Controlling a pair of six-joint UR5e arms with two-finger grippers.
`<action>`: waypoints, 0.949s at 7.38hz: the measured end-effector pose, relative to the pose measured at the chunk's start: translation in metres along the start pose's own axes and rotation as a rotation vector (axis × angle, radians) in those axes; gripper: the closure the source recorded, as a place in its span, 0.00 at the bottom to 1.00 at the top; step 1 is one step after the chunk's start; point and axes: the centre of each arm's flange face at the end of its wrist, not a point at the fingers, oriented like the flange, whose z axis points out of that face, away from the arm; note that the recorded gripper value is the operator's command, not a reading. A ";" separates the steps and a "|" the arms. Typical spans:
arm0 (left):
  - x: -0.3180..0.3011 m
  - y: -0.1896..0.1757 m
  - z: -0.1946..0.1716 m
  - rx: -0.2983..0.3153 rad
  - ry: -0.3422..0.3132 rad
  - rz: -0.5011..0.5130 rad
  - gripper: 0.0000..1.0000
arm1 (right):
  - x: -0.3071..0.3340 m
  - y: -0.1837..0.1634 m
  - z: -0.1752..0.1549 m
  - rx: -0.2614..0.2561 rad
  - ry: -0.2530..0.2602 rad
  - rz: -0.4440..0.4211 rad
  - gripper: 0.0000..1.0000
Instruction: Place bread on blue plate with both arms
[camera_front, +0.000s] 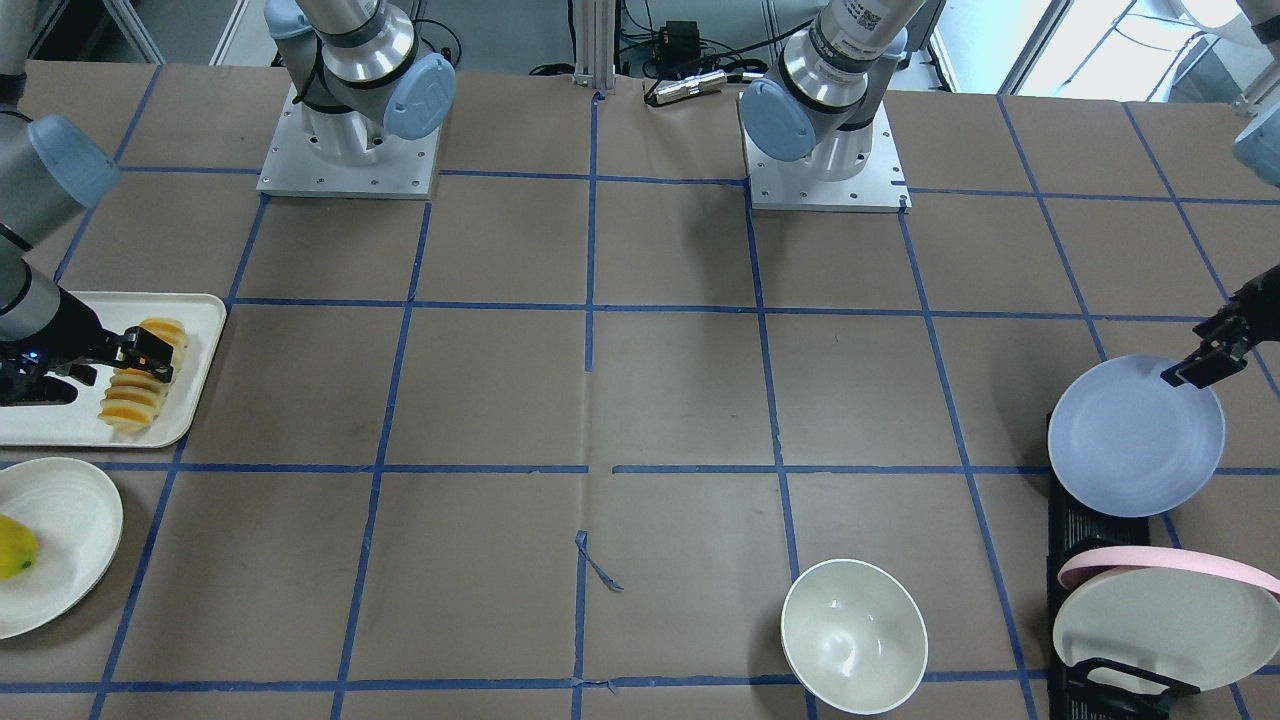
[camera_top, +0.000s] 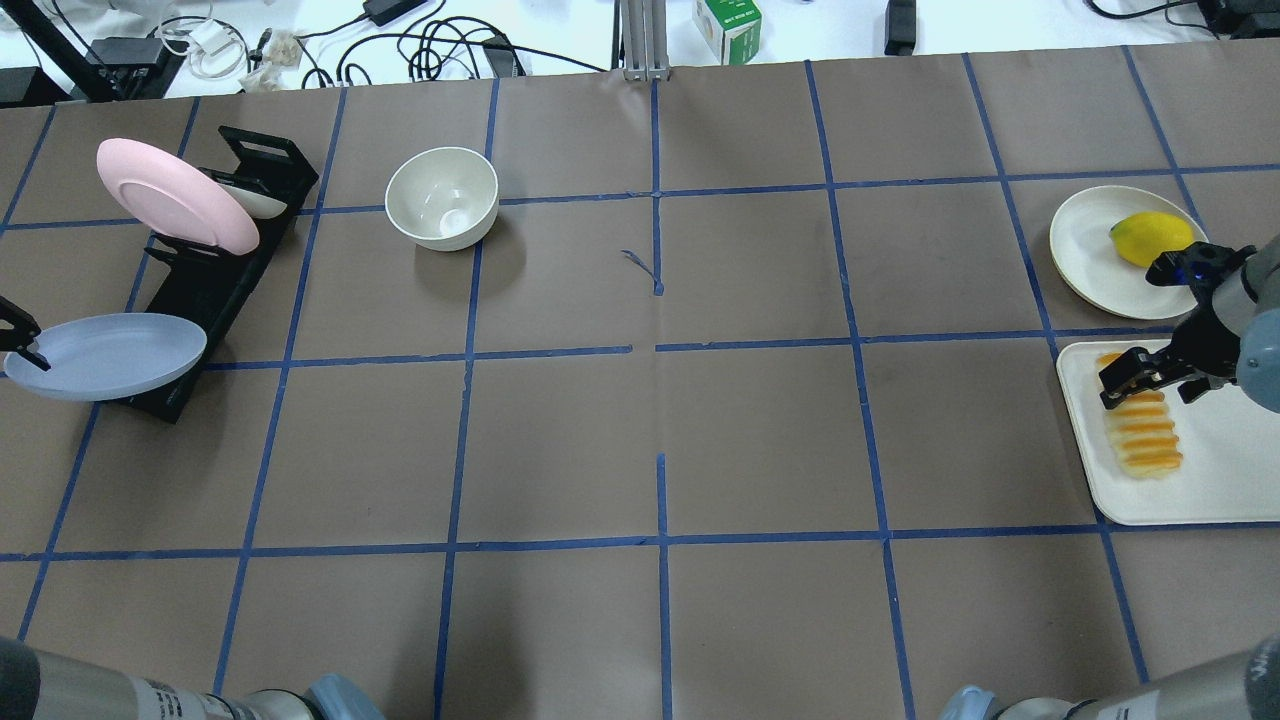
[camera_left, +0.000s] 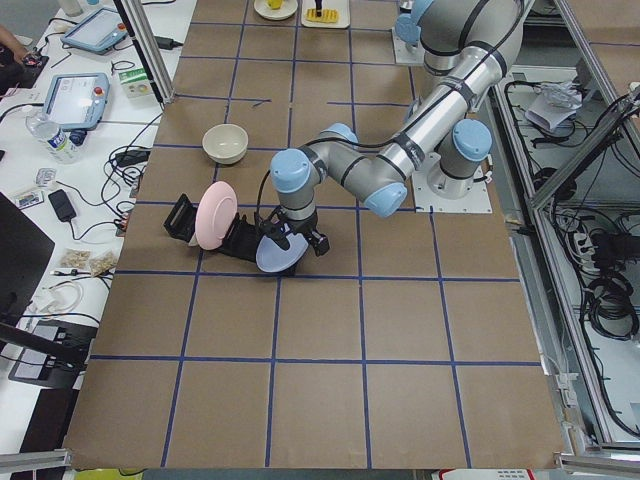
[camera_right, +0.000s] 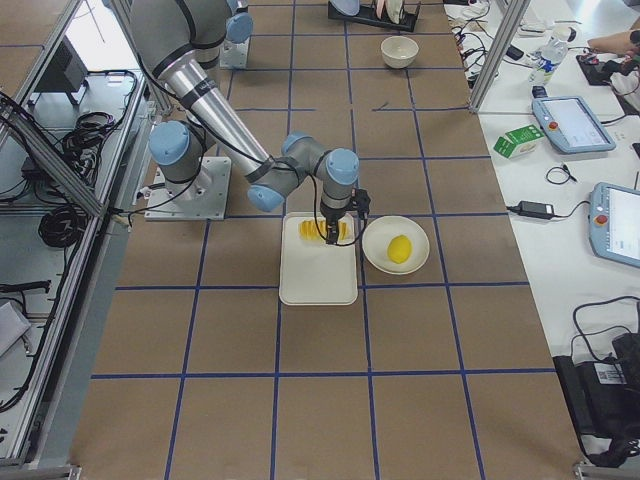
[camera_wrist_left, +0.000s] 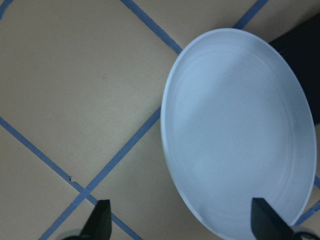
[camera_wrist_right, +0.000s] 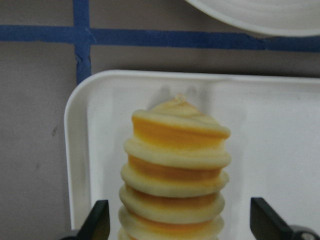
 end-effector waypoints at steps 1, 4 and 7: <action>-0.002 -0.008 0.005 0.021 0.004 -0.007 0.35 | -0.002 0.003 0.005 -0.010 -0.010 0.004 0.00; -0.001 -0.022 0.023 0.045 0.030 -0.015 0.97 | -0.004 0.003 0.014 -0.017 -0.019 0.008 0.40; -0.001 -0.025 0.022 0.049 0.055 0.013 1.00 | -0.002 0.003 0.013 -0.023 -0.018 0.008 1.00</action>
